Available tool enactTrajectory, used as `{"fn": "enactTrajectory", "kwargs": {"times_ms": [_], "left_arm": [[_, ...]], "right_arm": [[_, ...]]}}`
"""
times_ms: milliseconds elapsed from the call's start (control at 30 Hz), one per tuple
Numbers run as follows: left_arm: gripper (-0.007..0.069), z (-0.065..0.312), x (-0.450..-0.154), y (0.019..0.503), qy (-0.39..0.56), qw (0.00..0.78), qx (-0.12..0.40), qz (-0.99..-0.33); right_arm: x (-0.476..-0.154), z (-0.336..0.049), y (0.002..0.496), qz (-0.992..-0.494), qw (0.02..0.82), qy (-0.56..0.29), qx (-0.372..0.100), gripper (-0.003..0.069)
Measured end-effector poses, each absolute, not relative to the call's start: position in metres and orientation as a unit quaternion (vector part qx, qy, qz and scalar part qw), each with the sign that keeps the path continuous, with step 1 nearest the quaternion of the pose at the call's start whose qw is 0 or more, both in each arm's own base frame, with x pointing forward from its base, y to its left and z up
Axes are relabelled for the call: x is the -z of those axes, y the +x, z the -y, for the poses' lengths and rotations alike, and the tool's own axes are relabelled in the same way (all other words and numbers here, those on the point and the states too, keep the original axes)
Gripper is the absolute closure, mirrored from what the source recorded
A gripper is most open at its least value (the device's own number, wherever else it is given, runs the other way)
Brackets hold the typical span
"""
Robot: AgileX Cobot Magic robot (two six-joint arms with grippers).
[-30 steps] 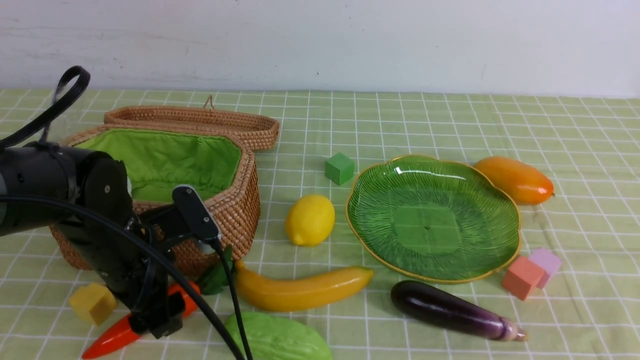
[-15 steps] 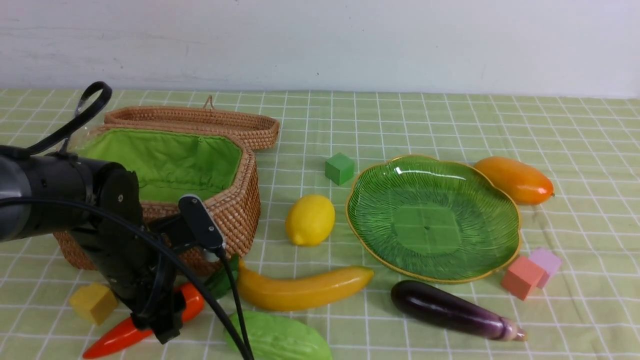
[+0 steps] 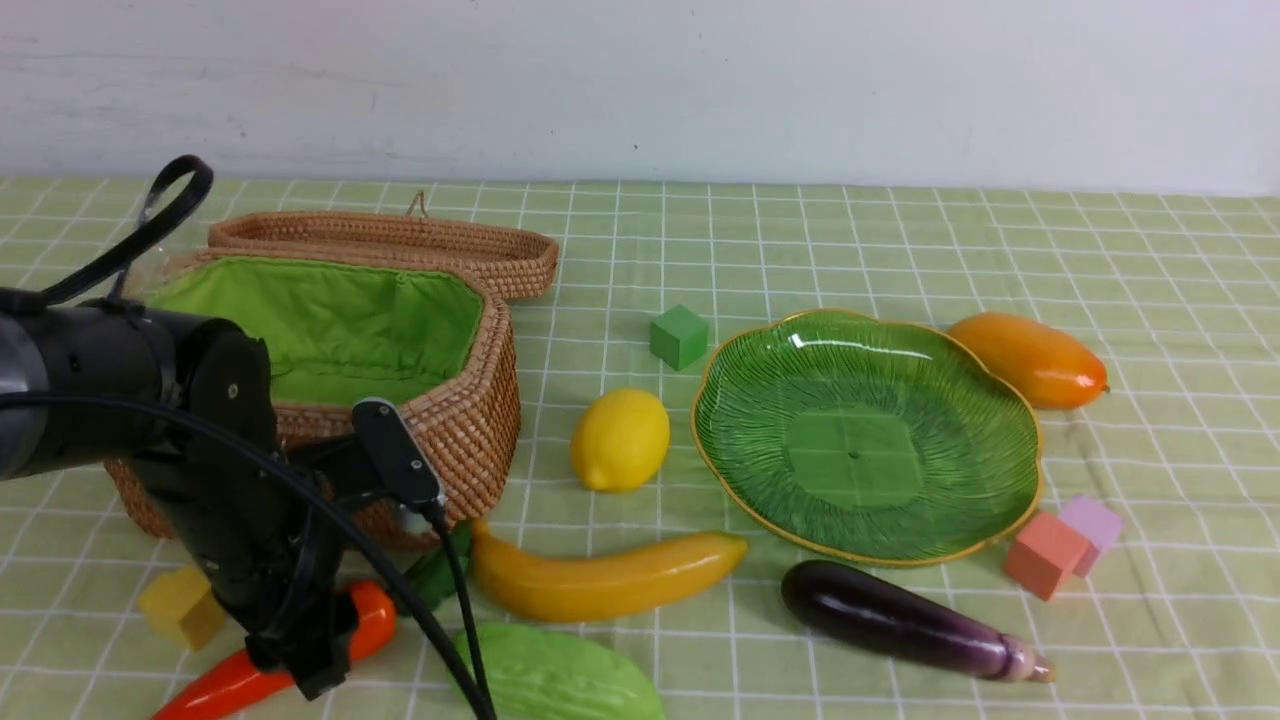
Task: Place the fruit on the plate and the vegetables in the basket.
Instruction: Use the left arm to grab a carrot and put it into the left basket
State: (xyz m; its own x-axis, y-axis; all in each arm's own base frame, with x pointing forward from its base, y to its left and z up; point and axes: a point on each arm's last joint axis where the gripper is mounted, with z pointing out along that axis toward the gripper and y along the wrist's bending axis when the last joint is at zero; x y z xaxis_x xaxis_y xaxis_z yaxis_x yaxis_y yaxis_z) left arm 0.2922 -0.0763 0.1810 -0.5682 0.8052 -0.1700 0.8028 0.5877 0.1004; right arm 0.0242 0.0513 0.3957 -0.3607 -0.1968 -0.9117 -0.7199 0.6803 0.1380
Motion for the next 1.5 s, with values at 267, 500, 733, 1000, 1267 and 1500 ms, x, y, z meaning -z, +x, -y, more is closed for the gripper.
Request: {"fn": "enactTrajectory", "kwargs": {"times_ms": [267,500,733,1000,1267,1500], "left_arm": [[0.0268,0.073,-0.226,0.262,0.474,0.094,0.018,-0.875],[0.0268,0.069,-0.325,0.240,0.460,0.274,-0.019,-0.845],[0.0268,0.067,-0.369,0.274,0.472,0.363,-0.119,-0.794],[0.0268,0.067,-0.330,0.338,0.526,0.304,-0.226,-0.761],[0.0268,0.066,-0.311,0.355,0.526,0.284,-0.250,-0.762],[0.0223,0.065,-0.313,0.354,0.493,0.296,-0.238,-0.783]], "right_arm": [[-0.396,-0.051,0.024,-0.778,0.484,-0.298,-0.269,0.0583],[-0.404,-0.051,0.029,-0.752,0.530,-0.291,-0.262,0.0580],[-0.423,-0.047,0.038,-0.696,0.625,-0.245,-0.255,0.0580],[-0.427,-0.046,0.040,-0.681,0.646,-0.234,-0.252,0.0580],[-0.427,-0.046,0.039,-0.682,0.645,-0.234,-0.253,0.0580],[-0.427,-0.046,0.039,-0.681,0.645,-0.235,-0.253,0.0573]]}}
